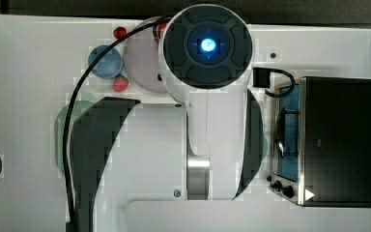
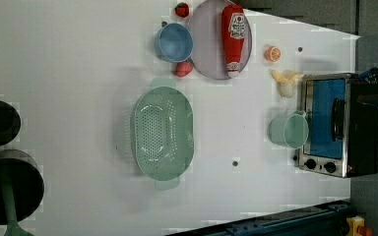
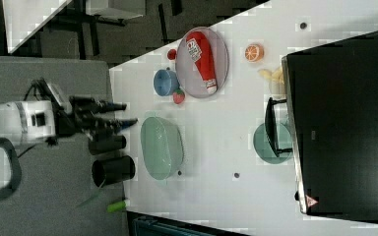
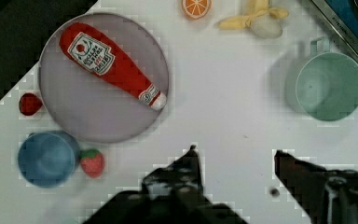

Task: Drag strainer left to right.

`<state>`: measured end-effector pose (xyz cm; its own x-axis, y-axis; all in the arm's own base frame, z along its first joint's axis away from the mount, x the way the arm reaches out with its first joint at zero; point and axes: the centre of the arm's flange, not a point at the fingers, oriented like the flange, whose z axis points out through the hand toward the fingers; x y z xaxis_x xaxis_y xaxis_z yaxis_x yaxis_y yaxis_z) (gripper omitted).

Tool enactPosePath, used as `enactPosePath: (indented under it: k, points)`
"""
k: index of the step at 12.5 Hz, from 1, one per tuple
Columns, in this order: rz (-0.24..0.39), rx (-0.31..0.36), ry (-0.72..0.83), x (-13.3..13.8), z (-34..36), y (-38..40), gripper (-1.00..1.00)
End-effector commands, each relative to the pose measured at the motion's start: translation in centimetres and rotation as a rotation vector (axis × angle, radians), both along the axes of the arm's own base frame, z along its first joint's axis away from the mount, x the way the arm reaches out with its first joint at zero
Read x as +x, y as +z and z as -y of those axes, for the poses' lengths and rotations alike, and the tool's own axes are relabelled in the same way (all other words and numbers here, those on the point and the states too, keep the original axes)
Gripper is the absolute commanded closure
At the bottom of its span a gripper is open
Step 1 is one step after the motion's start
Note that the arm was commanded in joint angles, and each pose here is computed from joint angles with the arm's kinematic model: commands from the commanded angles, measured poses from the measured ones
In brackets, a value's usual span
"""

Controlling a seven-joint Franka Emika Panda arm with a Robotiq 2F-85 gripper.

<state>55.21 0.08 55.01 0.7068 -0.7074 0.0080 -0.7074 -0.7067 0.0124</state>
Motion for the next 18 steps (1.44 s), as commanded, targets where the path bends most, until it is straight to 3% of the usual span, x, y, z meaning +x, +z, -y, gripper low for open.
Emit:
enactPosePath:
  k: [1,3,4,9,11,14,18]
  points:
    - [0.005,0.027,-0.132,-15.1,4.4,6.9,-0.46]
    - [0.001,0.019,-0.107,-14.8,3.0,6.7,-0.89]
    - [0.003,0.013,-0.094,-14.7,2.3,6.8,-1.00]
    - [0.043,-0.034,-0.007,-12.6,-4.9,5.4,-1.00]
    - [0.024,-0.065,-0.018,-11.8,-10.1,3.0,-1.00]
    - [-0.009,-0.103,-0.136,-10.9,-18.1,-2.1,-1.00]
    - [-0.017,-0.068,-0.314,-10.1,-27.4,-10.6,-1.00]
